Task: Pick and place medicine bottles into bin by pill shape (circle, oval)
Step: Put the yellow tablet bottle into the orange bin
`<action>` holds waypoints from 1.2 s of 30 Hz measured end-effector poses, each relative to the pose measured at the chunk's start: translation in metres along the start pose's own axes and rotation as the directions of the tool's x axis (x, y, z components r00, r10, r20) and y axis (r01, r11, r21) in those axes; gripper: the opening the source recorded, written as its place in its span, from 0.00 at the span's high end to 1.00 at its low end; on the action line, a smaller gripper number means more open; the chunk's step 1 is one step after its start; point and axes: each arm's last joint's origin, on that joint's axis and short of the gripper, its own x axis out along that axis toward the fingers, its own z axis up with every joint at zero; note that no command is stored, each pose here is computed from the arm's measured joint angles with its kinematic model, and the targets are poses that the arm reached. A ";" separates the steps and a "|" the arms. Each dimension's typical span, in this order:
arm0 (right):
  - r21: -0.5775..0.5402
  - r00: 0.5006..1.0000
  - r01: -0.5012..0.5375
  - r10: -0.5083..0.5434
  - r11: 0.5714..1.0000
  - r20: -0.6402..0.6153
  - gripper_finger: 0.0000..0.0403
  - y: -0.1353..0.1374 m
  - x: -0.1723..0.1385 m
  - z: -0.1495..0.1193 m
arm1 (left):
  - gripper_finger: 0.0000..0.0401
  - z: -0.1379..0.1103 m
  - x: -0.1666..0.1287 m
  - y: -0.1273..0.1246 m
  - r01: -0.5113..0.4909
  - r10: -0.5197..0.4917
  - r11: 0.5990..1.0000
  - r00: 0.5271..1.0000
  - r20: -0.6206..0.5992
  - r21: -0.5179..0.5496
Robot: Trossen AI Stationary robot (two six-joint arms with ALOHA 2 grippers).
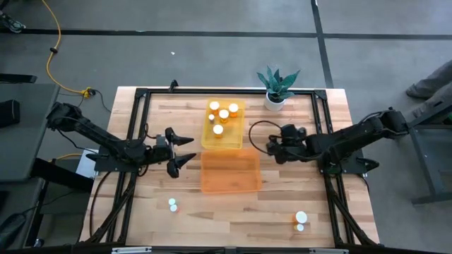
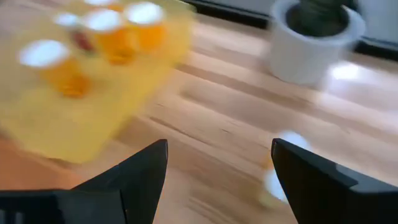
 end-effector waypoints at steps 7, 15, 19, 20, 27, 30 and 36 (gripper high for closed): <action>0.085 0.971 0.229 -0.222 0.970 -0.093 0.31 -0.029 0.010 -0.019 | 0.27 0.000 0.000 0.000 0.000 0.000 1.000 1.000 -0.001 -0.003; 0.065 0.975 0.211 -0.206 0.975 -0.082 0.31 -0.014 0.028 -0.029 | 0.27 0.000 0.000 0.000 0.000 -0.001 1.000 1.000 -0.002 -0.017; 0.047 0.953 0.291 -0.284 0.956 -0.108 0.31 -0.019 0.037 -0.032 | 0.27 0.000 0.000 0.000 0.004 -0.004 1.000 1.000 -0.003 -0.016; 0.044 0.944 0.314 -0.307 0.949 -0.119 0.31 -0.021 0.040 -0.033 | 0.27 0.000 0.000 0.000 0.008 -0.008 1.000 1.000 -0.004 -0.016; 0.044 0.937 0.333 -0.326 0.942 -0.125 0.31 -0.017 0.058 -0.036 | 0.27 0.000 0.000 0.000 0.014 -0.014 1.000 1.000 -0.004 -0.016; 0.037 0.936 0.337 -0.330 0.941 -0.123 0.31 -0.018 0.062 -0.034 | 0.27 0.000 0.000 0.000 0.014 -0.014 1.000 1.000 -0.005 -0.016; 0.035 0.936 0.341 -0.335 0.940 -0.109 0.37 -0.018 0.061 -0.034 | 0.27 0.000 0.000 0.000 0.014 -0.014 1.000 1.000 -0.005 -0.016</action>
